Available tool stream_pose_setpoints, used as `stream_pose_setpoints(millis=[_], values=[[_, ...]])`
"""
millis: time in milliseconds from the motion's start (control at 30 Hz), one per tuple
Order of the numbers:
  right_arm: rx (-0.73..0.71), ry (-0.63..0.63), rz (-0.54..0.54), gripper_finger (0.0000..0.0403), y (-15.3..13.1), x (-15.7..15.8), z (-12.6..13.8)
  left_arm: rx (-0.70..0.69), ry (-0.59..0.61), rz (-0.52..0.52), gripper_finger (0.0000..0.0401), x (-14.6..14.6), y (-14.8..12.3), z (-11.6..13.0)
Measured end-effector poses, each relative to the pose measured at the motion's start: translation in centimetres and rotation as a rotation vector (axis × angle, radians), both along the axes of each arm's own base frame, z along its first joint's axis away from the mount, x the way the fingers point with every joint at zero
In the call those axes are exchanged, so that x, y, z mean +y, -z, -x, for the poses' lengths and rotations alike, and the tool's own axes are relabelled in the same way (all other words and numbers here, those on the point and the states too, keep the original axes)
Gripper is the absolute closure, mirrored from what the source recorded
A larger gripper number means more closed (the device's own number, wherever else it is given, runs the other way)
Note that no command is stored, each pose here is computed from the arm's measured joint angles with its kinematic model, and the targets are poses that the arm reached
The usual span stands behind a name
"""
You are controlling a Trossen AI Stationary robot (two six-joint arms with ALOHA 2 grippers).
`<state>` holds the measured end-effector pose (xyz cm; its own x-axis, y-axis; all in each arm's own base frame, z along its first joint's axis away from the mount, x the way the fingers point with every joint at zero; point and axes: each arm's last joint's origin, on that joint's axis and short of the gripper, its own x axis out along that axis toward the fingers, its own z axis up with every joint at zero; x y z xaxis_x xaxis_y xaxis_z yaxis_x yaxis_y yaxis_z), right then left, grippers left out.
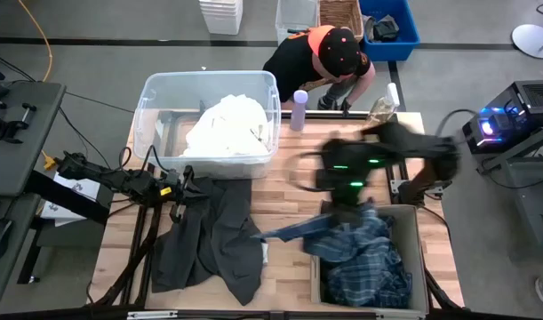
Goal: Sort clothes
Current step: Put the blue cloth into the brown bin
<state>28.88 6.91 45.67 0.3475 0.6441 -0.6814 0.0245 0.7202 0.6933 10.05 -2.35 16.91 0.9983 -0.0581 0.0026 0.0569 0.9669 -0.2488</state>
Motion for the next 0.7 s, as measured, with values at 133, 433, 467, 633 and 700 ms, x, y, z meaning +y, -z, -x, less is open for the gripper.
stream_pose_setpoints(millis=[133, 433, 467, 633, 700], values=[[-0.051, 0.166, 0.090, 0.0401, -2.9, 1.1, 6.4, 0.004, -0.001, -0.001, 0.0400, 0.0, 0.0, 0.0], [0.099, 0.445, 0.201, 0.0402, -1.3, 3.3, 14.2, 0.005, -0.001, -0.001, 0.0400, 0.0, 0.0, 0.0], [0.140, 0.449, 0.205, 0.0402, -0.5, 3.7, 14.6, 0.005, -0.001, -0.001, 0.0400, 0.0, 0.0, 0.0], [0.390, 0.428, 0.283, 0.0402, 5.3, 5.9, 15.4, 0.005, 0.000, -0.001, 0.0400, 0.0, 0.0, 0.0], [0.470, 0.390, 0.283, 0.0402, 7.8, 6.9, 15.3, 0.005, -0.001, -0.001, 0.0400, 0.0, 0.0, 0.0]])
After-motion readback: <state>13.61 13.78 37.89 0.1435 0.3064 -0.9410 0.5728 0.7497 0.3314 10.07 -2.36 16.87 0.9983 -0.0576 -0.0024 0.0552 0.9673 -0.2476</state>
